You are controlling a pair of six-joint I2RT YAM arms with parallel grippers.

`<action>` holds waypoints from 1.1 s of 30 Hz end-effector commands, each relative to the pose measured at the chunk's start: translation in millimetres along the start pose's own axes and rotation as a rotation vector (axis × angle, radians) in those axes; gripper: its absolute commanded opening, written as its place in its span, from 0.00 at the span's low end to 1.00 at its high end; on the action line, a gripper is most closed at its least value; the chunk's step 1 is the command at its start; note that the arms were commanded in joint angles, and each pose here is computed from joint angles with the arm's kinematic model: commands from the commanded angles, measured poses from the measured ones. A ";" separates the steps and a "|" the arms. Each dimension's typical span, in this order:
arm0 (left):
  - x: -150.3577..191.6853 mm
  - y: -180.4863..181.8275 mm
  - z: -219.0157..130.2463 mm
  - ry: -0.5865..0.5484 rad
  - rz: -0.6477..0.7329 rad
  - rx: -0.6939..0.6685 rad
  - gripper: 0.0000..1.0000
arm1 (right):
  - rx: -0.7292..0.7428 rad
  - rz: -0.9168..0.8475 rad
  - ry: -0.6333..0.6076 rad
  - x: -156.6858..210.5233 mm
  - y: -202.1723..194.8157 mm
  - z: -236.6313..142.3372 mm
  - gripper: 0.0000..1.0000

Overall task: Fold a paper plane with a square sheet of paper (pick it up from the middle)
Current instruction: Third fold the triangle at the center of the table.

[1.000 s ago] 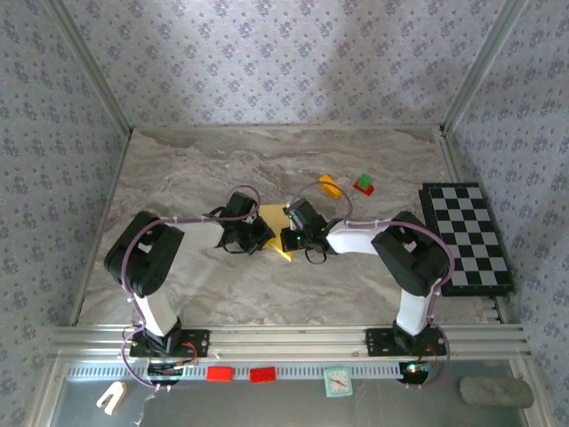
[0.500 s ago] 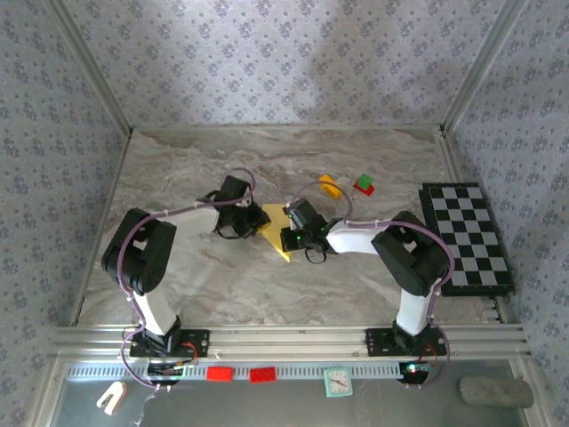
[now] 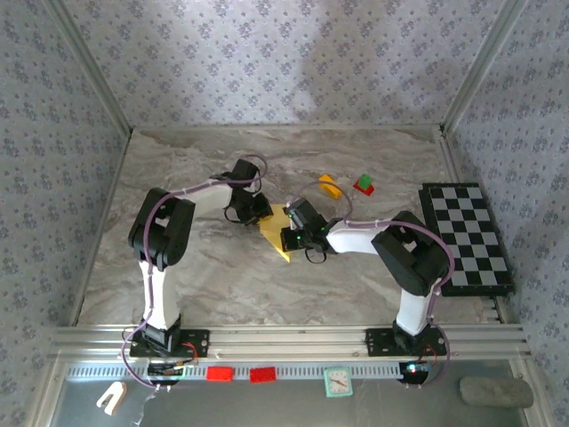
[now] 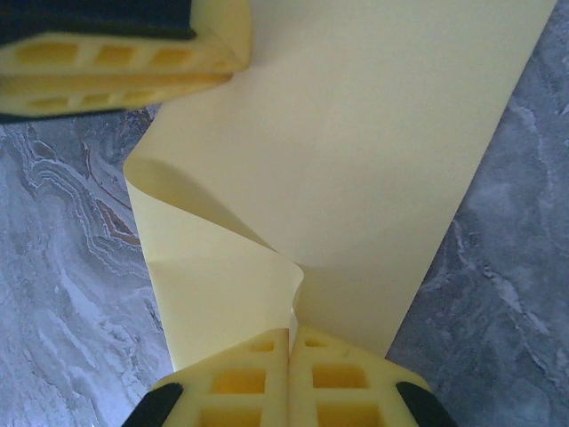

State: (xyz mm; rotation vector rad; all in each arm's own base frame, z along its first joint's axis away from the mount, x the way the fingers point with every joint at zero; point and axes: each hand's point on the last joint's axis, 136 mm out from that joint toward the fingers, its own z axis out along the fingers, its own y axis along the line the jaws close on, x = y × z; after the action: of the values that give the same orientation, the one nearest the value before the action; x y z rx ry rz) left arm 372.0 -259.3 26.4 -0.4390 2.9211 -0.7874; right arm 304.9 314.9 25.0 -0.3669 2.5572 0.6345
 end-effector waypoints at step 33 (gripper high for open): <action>25.4 48.5 29.3 0.126 0.108 -0.295 0.08 | 0.018 -0.022 -0.021 -8.3 -7.8 -15.8 0.04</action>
State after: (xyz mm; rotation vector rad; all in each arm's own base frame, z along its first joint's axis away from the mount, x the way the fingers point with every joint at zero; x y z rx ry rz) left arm 371.2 -261.2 20.2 -0.2561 3.0046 -0.6008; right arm 308.6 307.7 33.6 -0.3727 2.5439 0.6228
